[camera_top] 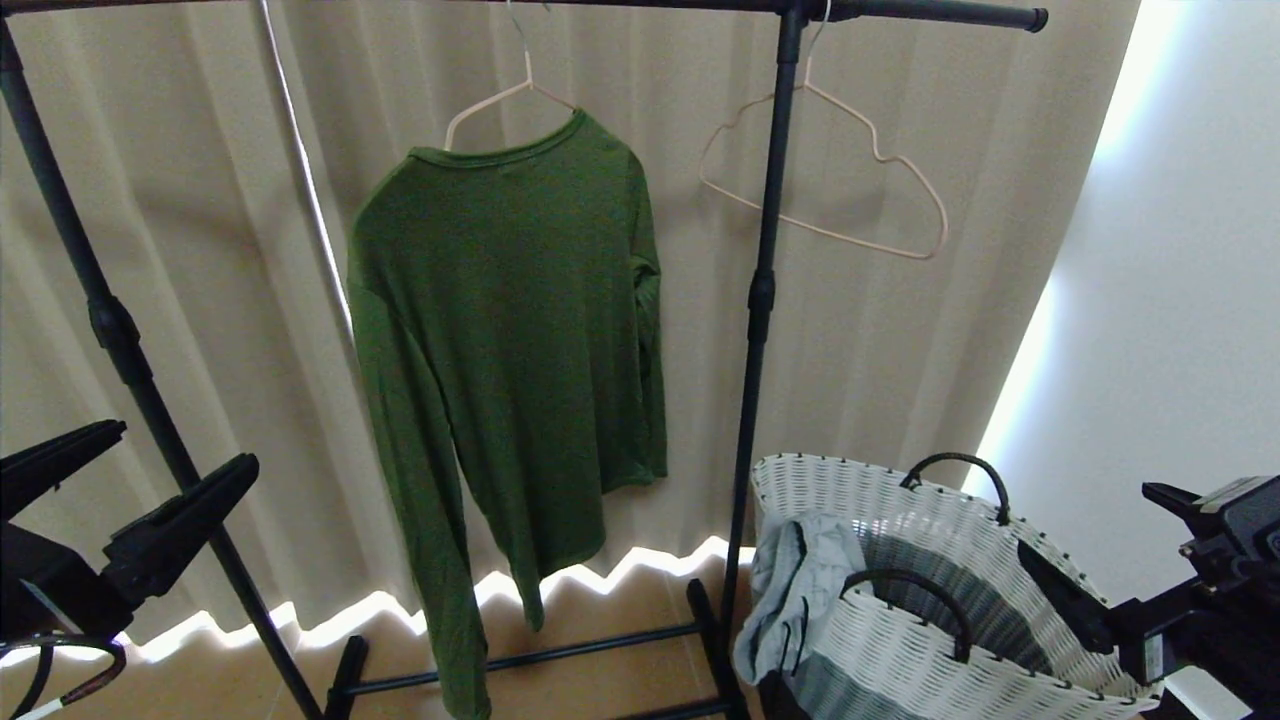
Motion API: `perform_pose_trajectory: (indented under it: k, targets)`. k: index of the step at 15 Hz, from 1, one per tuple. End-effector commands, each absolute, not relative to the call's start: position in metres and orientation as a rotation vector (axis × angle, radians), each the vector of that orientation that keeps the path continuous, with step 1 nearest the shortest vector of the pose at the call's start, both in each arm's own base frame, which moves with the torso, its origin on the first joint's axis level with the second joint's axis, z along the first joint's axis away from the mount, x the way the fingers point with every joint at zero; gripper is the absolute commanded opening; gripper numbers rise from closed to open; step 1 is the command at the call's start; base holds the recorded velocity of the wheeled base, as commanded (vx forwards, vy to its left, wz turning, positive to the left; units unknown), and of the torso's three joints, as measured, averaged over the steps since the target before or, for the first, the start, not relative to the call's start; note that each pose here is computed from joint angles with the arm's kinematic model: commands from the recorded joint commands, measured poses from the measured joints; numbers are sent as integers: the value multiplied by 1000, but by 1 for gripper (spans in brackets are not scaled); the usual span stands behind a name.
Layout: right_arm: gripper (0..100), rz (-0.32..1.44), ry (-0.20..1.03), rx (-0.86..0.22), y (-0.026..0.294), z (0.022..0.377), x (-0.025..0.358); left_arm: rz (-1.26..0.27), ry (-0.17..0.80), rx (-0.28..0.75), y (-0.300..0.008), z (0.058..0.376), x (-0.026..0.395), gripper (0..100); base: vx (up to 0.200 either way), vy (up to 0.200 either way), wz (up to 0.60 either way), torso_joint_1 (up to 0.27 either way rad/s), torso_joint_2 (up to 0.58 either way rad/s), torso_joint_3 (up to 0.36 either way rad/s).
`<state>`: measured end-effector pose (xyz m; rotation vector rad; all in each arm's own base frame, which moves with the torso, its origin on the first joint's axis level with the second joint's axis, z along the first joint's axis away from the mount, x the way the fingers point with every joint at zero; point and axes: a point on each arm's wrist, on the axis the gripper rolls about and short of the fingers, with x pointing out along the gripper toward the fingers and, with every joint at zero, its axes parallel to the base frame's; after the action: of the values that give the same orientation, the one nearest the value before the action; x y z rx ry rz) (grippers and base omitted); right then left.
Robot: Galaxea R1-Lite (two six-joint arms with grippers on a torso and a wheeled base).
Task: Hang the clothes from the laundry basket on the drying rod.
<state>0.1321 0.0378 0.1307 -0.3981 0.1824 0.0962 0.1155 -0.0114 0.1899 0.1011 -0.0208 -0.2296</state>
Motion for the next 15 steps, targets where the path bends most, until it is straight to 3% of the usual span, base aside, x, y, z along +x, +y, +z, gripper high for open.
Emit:
perform_pose_trajectory:
  k: [1,3,9,15]
  targets:
    - [100,104,176,-394,36,129,125,-230,-12,101,-12,189,116,100,0,0,0,0,0,0]
    - [100,128,161,-390,37,132,127,-230,-9,104,-12,188,116,100,0,0,0,0,0,0]
    - [100,124,183,-401,39,130,133,-227,-6,107,-11,188,116,100,0,0,600,2,2,2]
    - [100,128,200,-400,38,127,132,-234,27,105,-12,185,124,100,0,0,0,0,0,0]
